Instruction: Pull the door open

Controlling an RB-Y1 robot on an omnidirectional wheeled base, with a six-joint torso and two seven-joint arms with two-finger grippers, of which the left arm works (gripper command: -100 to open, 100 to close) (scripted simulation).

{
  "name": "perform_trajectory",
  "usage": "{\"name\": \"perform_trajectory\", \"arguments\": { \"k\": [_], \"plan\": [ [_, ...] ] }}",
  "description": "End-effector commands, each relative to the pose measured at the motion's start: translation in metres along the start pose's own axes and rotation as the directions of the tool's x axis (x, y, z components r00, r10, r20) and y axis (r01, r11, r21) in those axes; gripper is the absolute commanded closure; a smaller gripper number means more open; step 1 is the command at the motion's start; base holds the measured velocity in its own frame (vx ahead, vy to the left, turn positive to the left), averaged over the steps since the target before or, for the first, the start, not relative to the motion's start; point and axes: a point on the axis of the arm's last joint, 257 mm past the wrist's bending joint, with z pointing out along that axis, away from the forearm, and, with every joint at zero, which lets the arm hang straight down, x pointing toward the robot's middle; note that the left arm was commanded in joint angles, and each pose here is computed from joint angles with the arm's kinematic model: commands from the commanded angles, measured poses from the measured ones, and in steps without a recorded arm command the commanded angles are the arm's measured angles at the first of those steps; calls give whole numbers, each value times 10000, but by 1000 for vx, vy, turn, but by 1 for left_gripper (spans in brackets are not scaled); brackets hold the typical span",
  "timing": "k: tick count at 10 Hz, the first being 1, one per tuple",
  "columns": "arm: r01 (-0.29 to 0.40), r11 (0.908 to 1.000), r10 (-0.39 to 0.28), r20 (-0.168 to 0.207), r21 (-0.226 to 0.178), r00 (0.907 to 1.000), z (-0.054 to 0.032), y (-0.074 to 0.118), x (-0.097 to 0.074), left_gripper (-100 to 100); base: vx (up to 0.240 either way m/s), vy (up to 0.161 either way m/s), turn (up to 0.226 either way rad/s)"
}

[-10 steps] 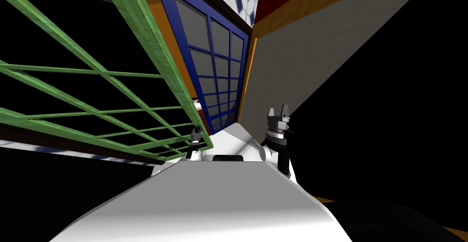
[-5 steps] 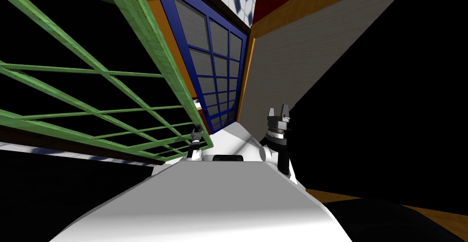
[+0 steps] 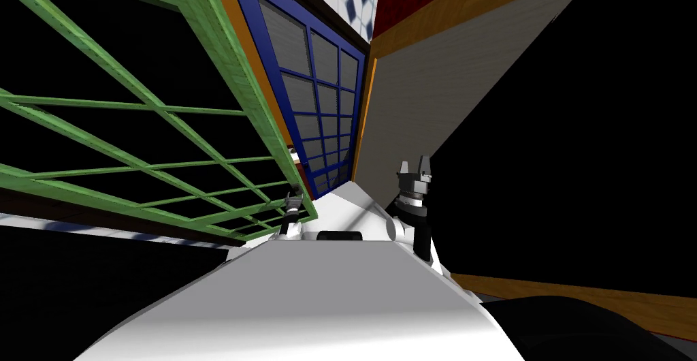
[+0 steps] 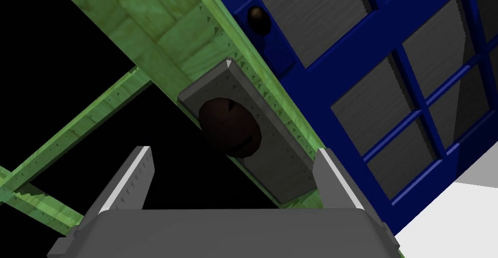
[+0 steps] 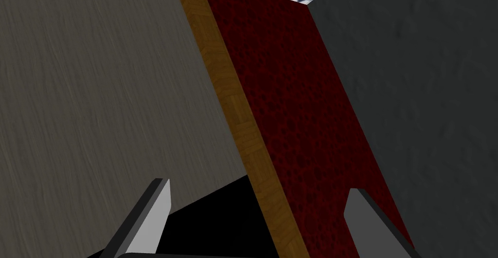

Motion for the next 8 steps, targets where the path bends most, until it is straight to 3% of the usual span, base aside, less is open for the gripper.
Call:
{"name": "perform_trajectory", "arguments": {
  "k": [1, 4, 5, 7, 8],
  "plan": [
    [622, 9981, -622, 32, 42, 9981, 9, 11, 12, -100, -43, 16, -44],
    [1616, 9868, -1617, 74, 118, 9868, 24, 29, 32, -100, -54, 20, -42],
    [1675, 9858, -1676, 73, 118, 9858, 24, 29, 32, -100, -36, 12, -24],
    [2509, 9678, -2511, 106, 196, 9679, 39, 49, 51, -100, -48, 17, -61],
    [2642, 9643, -2644, 103, 197, 9644, 39, 49, 51, -100, -49, 9, -22]
  ]
}}
